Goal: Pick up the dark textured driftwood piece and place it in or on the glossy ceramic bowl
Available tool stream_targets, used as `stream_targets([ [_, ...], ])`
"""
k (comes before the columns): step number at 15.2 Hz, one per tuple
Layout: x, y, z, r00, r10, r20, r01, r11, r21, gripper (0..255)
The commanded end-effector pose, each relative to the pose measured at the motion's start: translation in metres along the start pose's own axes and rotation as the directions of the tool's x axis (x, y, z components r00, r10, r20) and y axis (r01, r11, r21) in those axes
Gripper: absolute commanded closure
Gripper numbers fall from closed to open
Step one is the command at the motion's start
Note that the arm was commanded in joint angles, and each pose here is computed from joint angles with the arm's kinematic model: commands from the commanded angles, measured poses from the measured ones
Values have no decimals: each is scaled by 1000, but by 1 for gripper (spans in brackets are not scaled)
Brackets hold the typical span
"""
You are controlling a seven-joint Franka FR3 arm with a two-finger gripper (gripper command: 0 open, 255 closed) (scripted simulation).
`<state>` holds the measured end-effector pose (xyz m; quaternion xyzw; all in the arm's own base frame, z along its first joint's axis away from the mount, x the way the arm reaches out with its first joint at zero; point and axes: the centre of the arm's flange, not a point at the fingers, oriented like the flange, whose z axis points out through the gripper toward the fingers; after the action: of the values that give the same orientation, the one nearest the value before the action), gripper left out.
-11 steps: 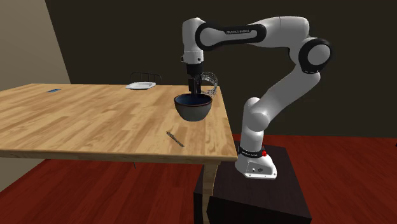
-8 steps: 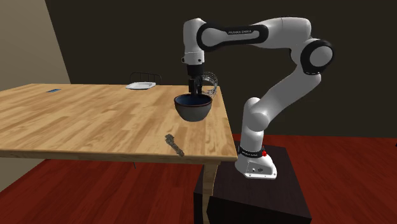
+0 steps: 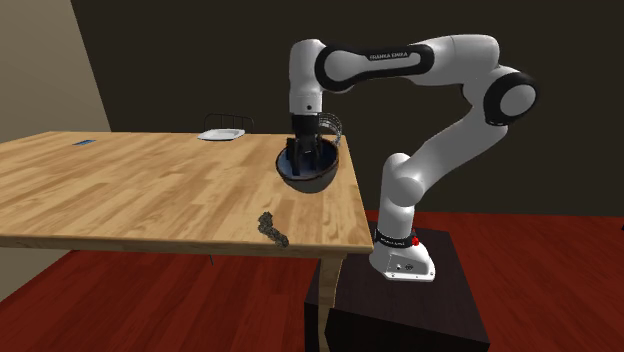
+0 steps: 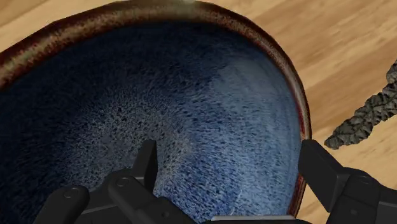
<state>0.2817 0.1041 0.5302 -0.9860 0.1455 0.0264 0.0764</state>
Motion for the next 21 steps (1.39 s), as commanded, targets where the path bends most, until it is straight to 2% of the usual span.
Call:
stream_targets([
  [1, -10, -18, 8, 997, 71, 1, -71, 997, 43, 0],
  [3, -16, -37, 16, 991, 137, 3, -136, 987, 83, 0],
  [6, -23, -67, 26, 972, 233, 10, -232, 962, 141, 0],
  [9, -27, -97, 34, 945, 327, 23, -325, 925, 198, 0],
  [12, -28, -127, 40, 910, 413, 41, -410, 877, 252, 0],
  [21, -25, -137, 79, 910, 413, 41, -410, 877, 252, 0],
])
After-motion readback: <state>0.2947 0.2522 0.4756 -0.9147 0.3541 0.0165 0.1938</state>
